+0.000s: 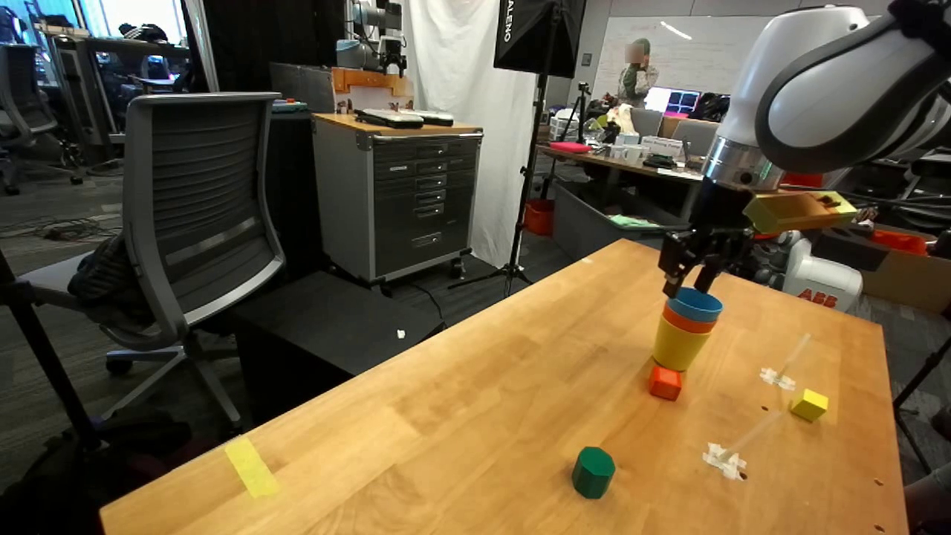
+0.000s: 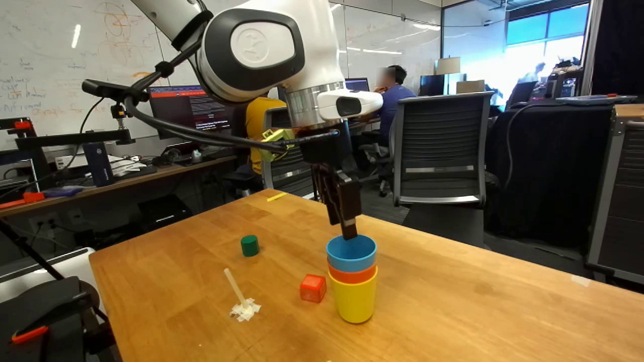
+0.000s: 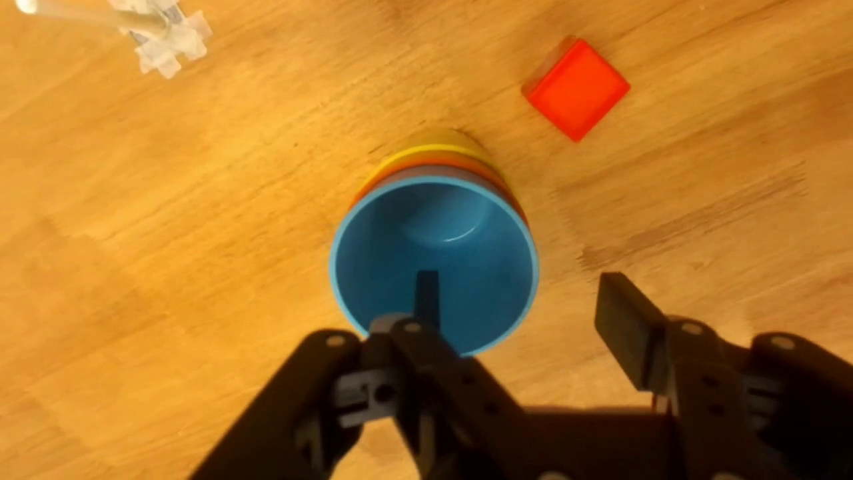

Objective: Place the orange cup inside the yellow cup, put the blue cup inside the orange cup

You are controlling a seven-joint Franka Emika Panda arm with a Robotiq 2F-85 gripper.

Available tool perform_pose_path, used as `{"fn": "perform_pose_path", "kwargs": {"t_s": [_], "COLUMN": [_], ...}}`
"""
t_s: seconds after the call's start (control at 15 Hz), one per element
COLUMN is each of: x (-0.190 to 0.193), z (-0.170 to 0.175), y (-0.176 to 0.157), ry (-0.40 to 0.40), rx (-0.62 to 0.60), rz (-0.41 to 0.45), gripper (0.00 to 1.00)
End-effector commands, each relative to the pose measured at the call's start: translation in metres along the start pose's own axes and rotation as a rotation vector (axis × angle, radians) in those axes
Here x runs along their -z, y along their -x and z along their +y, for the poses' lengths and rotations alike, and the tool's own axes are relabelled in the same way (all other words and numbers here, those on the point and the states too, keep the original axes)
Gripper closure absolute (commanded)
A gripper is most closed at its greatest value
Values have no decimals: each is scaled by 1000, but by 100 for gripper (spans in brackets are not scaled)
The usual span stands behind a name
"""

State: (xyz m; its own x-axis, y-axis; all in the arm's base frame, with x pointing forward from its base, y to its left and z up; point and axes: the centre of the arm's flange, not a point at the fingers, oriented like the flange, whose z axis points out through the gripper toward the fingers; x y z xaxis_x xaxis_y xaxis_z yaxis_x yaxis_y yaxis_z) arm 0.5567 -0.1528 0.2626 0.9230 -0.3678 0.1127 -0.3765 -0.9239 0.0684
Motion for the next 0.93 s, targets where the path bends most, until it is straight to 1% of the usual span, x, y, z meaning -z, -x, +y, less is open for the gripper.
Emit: {"fn": "perform_pose_path", "kwargs": {"t_s": [0.0,0.07,0.13,0.4,0.6,0.67,0.87], "x": [15,19,24,39,44,24,29], "z": [-1,-3,-6,-28,-45,-43,-49], "y": [10,14,21,59,87,58,76], "ry": [-20,-22,-24,-38,-51,-40,-47], "rx": [28,44,83,276,378,306,350], "rz": [7,1,-3,-27,-50,-44,-51], "gripper": [4,1,0,0,0,0,0]}}
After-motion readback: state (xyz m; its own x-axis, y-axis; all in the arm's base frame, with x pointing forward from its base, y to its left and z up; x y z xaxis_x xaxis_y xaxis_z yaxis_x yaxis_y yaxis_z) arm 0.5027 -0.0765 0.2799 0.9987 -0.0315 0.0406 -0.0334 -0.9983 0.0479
